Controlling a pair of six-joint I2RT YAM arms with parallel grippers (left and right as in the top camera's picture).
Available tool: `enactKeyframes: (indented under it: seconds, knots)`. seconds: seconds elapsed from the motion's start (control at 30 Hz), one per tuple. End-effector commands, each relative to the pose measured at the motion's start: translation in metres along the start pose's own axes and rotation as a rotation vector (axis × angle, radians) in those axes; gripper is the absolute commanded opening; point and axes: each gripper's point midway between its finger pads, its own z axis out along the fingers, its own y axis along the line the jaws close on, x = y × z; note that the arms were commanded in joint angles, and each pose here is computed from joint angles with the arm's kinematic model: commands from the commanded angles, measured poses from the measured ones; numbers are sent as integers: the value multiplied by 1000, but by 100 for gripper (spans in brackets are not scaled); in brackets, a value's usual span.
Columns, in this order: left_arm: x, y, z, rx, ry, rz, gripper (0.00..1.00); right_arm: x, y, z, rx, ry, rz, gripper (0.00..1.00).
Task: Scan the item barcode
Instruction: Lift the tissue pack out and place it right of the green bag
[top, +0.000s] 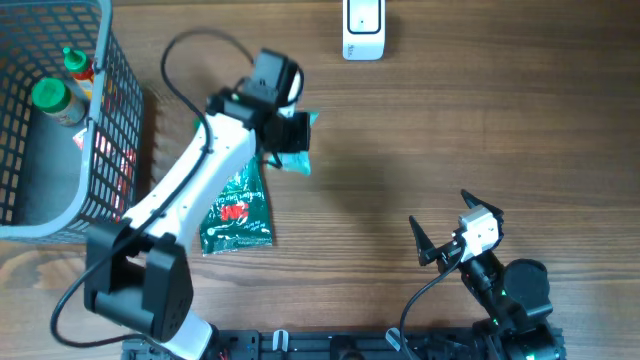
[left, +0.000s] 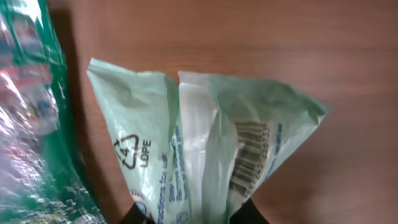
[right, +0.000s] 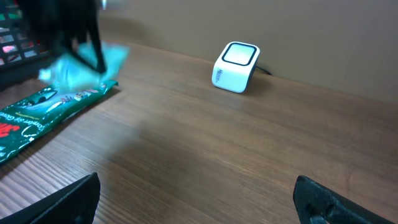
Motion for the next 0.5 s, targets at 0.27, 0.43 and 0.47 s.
enactKeyframes:
  seconds: [0.27, 0.43, 0.47]
  knots:
    - [47, 29, 54, -38, 20, -479, 100, -7, 1, -2, -8, -22, -8, 100]
    - [-29, -7, -10, 82, -195, -272, 100, -7, 1, -2, -8, -22, -8, 100]
    - [-41, -11, -25, 90, -236, -241, 100, -6, 1, -2, -7, -22, -8, 100]
